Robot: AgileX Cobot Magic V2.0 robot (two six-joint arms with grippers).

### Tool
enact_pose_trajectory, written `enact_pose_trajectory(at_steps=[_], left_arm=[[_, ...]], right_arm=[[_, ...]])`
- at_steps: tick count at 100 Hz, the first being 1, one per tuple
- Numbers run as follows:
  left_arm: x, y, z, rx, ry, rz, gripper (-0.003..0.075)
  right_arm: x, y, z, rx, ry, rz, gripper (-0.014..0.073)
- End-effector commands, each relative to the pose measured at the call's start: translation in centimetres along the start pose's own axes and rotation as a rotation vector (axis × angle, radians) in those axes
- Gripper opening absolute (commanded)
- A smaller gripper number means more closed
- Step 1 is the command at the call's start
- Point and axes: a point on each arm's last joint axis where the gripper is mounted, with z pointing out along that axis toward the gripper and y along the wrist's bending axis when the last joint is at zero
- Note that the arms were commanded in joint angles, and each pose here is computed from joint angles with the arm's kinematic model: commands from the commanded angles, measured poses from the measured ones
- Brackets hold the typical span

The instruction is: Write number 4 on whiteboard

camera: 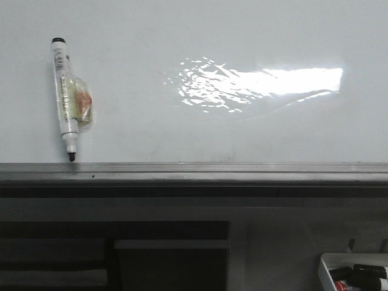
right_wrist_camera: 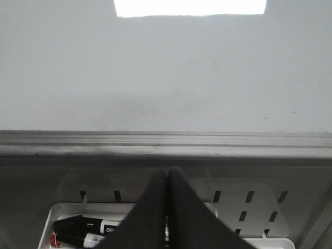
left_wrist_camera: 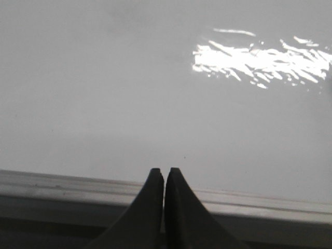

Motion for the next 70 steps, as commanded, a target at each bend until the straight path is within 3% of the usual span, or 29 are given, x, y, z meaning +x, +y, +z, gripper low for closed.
enact_pose_trajectory(at_steps=[1, 19, 42, 54, 70], left_arm=[[-0.6, -0.1, -0.2, 0.023, -0.122, 0.005, -0.0020], [-0.7, -0.1, -0.2, 0.030, -0.138, -0.035, -0.0020], [-2.0, -0.3, -0.5, 0.038, -0.158, -0.064, -0.0021], [-3.0, -0.5, -0.5, 0.031, -0.069, -0.063, -0.0021], [-5.4, -0.8, 0.1, 0.015, -0.017, -0.018, -0.0021]], right_arm=[[-0.4, 0.1, 0.1, -0.006, -0.109, 0.034, -0.0061], [-1.4, 0.0, -0.1, -0.003, -0.228, 0.055, -0.0061], [-1.6, 0.0, -0.2, -0.005, -0.239, 0.071, -0.0061], [-1.7, 0.2, -0.2, -0.035, -0.178, 0.180, -0.0061], [-2.7, 0.3, 0.1, -0.048, -0.065, 0.198, -0.0061]])
